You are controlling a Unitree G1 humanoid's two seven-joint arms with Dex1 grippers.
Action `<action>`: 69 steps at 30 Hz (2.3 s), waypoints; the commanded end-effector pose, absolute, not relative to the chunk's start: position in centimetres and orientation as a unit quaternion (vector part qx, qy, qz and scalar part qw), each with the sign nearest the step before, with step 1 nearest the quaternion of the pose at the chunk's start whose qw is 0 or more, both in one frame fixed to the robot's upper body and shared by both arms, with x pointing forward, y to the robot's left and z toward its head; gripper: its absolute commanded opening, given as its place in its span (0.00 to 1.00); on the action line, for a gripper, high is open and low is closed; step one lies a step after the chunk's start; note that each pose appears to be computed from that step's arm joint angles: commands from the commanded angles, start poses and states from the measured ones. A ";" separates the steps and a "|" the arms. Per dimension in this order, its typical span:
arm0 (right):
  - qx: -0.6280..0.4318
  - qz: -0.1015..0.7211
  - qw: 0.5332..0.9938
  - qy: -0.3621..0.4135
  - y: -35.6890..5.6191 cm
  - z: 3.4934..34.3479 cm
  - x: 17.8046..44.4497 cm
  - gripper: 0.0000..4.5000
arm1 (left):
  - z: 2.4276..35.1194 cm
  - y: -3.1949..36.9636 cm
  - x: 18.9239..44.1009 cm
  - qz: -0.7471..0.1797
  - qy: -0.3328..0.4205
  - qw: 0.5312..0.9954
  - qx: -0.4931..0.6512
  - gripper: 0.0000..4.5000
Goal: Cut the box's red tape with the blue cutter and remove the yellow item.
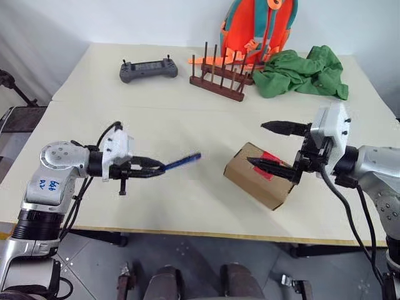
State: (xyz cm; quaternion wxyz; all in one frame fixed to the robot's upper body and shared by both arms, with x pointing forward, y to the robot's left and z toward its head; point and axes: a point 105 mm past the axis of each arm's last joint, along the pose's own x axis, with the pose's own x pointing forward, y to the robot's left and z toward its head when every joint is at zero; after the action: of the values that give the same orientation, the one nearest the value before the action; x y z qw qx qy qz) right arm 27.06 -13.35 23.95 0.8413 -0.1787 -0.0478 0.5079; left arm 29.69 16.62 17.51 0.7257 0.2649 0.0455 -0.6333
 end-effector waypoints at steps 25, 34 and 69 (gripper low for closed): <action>-0.339 0.648 0.682 -0.008 -4.1 17.0 23.1 0.01 | 11.5 15.8 29.5 -0.606 0.131 0.646 0.447 0.09; -0.370 0.663 0.651 -0.001 -2.1 14.3 23.8 0.01 | 10.9 14.6 27.1 -0.619 0.176 0.633 0.430 0.09; -0.379 0.645 0.663 0.022 -3.5 11.7 25.5 0.01 | 9.8 14.1 25.4 -0.587 0.250 0.627 0.447 0.09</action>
State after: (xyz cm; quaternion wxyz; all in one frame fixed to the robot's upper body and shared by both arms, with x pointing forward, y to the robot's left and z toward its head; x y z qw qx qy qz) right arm 25.41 -3.67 11.21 0.6584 -0.3820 0.0365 0.6474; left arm 26.08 13.63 11.53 0.6426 0.4490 0.2116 -0.5837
